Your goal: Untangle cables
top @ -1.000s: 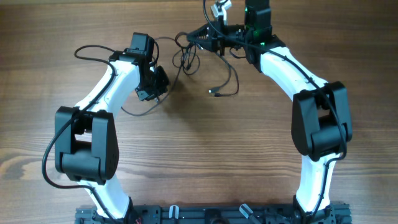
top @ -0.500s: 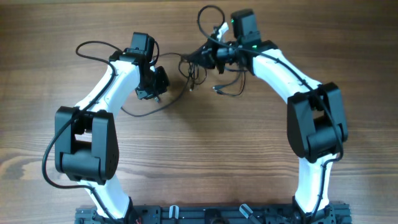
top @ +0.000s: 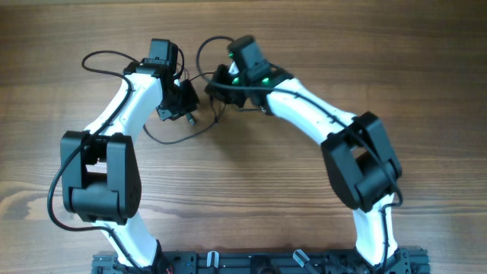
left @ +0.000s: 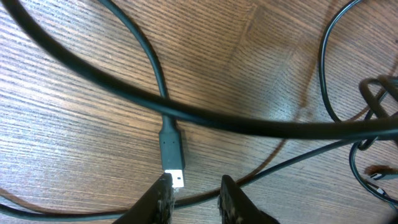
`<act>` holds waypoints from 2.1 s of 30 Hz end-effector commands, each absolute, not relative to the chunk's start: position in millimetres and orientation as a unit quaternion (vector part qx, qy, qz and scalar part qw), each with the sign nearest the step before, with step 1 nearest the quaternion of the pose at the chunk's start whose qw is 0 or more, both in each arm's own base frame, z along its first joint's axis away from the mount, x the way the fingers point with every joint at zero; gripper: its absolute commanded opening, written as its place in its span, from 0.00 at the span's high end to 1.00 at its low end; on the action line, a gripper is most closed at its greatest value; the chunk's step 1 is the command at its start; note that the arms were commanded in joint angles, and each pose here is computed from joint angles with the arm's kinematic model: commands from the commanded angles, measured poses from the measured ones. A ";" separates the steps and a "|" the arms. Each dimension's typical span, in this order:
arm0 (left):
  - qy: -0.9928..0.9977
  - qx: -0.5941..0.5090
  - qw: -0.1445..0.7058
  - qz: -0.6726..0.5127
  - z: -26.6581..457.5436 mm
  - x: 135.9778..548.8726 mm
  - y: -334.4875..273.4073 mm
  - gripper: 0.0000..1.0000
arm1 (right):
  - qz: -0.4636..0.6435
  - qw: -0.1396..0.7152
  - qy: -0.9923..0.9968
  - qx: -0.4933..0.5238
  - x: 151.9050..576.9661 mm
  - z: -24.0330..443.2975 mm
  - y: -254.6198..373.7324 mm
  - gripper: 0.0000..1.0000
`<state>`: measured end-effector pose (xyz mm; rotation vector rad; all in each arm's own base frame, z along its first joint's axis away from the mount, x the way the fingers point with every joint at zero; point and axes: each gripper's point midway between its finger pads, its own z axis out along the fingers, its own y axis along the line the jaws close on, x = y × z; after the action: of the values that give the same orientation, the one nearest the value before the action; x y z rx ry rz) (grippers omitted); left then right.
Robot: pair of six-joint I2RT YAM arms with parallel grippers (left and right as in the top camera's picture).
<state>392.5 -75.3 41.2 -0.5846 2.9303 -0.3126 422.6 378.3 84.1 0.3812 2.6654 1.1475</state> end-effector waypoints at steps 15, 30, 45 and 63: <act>0.974 -0.192 0.068 -0.096 38.7 391.1 -70.5 0.68 | 0.358 0.268 0.894 0.020 454.1 151.7 357.9 0.29; 0.954 -0.257 0.076 -0.135 67.4 388.3 -16.1 0.22 | 0.294 0.311 0.904 0.016 477.2 115.2 346.3 0.43; 0.953 -0.261 0.076 -0.135 66.6 389.0 -13.2 0.00 | 0.369 0.248 0.896 0.010 470.2 71.2 380.1 0.50; 0.953 -0.261 0.074 -0.135 66.4 388.1 -13.5 0.00 | 0.310 0.018 0.950 -0.040 378.1 16.1 338.9 0.83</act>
<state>389.1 -11.1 62.1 -0.8113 2.8627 -0.3828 379.6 348.3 21.4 -0.0991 2.9218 1.0360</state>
